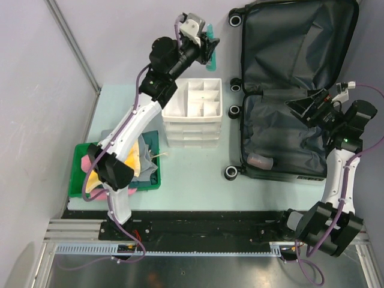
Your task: Open, take out, and arrange the luggage
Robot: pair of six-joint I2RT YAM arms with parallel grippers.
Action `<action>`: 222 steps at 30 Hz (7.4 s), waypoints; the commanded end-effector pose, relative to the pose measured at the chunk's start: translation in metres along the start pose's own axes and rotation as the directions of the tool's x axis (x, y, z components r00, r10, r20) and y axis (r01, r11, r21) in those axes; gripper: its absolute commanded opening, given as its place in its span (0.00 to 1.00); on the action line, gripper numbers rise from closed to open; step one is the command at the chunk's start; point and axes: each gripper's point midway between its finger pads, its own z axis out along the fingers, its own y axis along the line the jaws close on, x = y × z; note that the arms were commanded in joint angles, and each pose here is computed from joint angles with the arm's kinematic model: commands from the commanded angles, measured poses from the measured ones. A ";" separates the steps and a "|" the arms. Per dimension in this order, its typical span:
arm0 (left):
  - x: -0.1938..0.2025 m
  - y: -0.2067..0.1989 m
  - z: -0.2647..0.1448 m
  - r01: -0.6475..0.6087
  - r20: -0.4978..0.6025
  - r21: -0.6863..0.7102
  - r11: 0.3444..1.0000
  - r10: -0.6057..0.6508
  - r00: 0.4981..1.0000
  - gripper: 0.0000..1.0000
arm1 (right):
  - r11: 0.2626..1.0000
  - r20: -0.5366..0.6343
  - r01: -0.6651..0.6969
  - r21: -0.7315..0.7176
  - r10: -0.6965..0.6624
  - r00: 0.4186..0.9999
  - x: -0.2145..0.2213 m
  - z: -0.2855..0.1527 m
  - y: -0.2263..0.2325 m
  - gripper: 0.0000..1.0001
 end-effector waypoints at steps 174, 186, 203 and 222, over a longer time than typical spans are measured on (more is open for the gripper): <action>0.125 0.079 -0.134 -0.081 -0.542 -0.215 0.973 -0.049 0.839 0.02 | 0.747 -0.359 0.655 0.115 -0.584 0.728 0.065 0.024 -0.034 1.00; 0.155 0.081 -0.122 -0.065 -0.586 -0.190 0.980 -0.060 0.808 0.25 | 0.729 -0.492 0.660 0.182 -0.514 0.703 0.066 0.008 -0.087 1.00; 0.151 0.086 -0.113 -0.032 -0.569 -0.182 0.983 -0.078 0.819 1.00 | 0.737 -0.648 0.664 0.128 -0.444 0.619 0.093 -0.006 -0.127 0.98; 0.026 0.040 -0.158 0.104 -0.370 -0.091 0.990 -0.130 0.920 1.00 | 0.688 -0.952 0.714 -0.127 -0.286 0.107 0.173 -0.026 -0.235 0.88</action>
